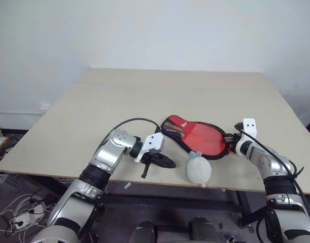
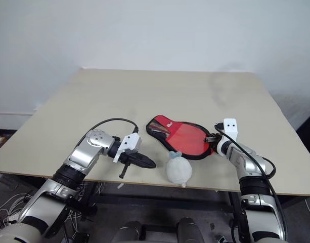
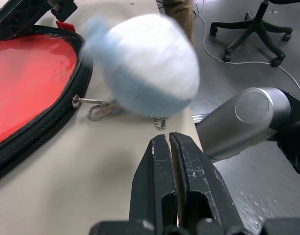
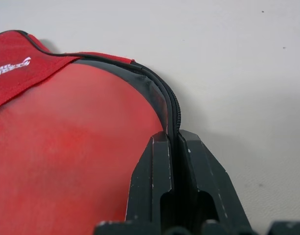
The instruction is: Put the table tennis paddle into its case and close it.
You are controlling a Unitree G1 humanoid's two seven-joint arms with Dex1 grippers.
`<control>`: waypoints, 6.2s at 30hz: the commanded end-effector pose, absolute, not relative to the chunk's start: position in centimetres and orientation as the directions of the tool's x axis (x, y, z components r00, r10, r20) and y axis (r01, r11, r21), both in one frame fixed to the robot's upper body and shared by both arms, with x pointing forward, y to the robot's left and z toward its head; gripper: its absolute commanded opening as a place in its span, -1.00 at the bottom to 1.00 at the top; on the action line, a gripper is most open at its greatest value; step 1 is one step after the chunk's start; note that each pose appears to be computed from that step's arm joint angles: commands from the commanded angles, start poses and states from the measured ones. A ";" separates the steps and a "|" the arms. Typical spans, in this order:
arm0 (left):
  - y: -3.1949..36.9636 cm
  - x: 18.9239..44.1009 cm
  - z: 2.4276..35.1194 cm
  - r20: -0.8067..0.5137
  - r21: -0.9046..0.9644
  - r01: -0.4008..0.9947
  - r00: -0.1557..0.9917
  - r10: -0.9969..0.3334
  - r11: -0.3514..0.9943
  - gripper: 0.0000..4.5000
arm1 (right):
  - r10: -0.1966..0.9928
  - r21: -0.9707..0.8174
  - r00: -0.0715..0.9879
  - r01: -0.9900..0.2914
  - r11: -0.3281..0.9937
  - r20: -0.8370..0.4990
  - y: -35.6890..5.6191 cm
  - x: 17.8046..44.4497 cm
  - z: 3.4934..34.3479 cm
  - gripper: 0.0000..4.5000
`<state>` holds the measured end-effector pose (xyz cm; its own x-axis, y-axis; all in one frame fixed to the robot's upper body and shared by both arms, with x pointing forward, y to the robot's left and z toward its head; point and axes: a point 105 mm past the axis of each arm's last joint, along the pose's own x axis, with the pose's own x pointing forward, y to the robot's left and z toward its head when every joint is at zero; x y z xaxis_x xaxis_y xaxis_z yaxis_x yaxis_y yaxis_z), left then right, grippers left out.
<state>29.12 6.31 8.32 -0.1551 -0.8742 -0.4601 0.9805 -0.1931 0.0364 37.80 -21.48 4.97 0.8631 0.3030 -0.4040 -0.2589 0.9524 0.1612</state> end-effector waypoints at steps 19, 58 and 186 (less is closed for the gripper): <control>5.4 30.4 10.8 -0.363 0.077 0.990 -0.085 -0.928 -0.120 -1.00 | 0.328 0.007 0.923 -0.333 0.943 -0.204 -21.8 38.2 9.7 0.42; 2.7 29.4 12.9 -0.282 -0.090 0.969 -0.246 -0.927 -0.230 0.13 | 0.507 0.085 0.751 -0.524 0.847 -0.423 -18.2 34.9 4.9 -1.00; 21.0 44.6 9.2 -0.419 0.356 0.428 0.868 -0.267 0.831 -0.98 | 0.530 0.019 0.716 -0.587 0.810 -0.455 -16.3 34.3 3.1 -1.00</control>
<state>43.37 19.43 6.73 0.7960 -0.3605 -0.4862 0.5311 0.8012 0.2755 34.83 -16.50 4.41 0.7441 0.5302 -0.4065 -0.5778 0.8161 0.0068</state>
